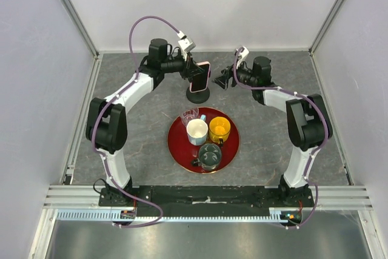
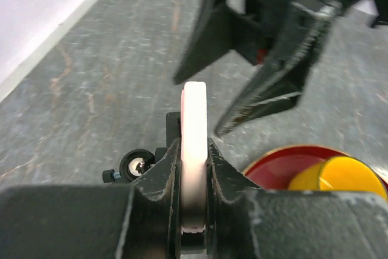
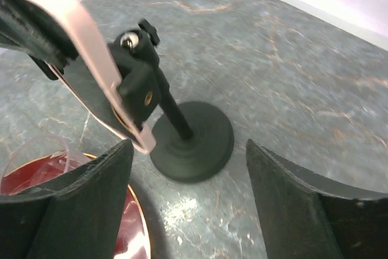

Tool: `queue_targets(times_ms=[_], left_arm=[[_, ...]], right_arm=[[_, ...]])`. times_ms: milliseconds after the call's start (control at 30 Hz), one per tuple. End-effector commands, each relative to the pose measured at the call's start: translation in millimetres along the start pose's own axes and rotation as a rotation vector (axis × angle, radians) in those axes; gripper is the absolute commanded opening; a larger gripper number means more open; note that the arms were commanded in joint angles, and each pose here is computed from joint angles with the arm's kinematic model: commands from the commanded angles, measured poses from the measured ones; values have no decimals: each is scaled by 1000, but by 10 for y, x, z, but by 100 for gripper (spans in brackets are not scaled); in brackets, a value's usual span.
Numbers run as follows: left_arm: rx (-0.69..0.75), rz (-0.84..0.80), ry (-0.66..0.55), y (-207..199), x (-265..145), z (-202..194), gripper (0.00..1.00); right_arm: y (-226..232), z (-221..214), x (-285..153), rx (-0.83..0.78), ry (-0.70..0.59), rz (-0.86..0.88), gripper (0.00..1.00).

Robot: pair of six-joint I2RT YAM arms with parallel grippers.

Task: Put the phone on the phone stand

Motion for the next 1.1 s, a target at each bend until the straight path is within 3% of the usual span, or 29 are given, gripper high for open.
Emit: queue_targets(times_ms=[0,200,667,867,933,967,1067], left_arm=[[155,-343,-8,-449,-74,335,2],[195,-410,-15,-377,-62,374,2],[230,-393,-3,-319,-61,223,2],[232,-354,-38,-308,-68,237,2],[263,-281,-94,-249,-53,318,2],[220,-248,-98,-240,-55,249,2],[220,-43,-182,-90,14,261,2]], right_arm=[[101,349,157,-148,-140,231,78],[264,324,314,-192,-140,308,75],[553,391,455,-170,-176,413,72],[601,289,462,-153,-134,402,38],[604,306,444,-147,-139,387,18],[621,310,435,-149,-155,375,0],[634,376,390,-108,-190,214,0]])
Point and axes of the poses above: each gripper's point midway between its finger pads, its own x axis out along the fingers, its own y axis along the line the jaws close on, z = x × y, the point moved 5 cm from there along -x, back along the fingers, and after that the axes turned 14 degrees about -x, right-handed, at the moved point
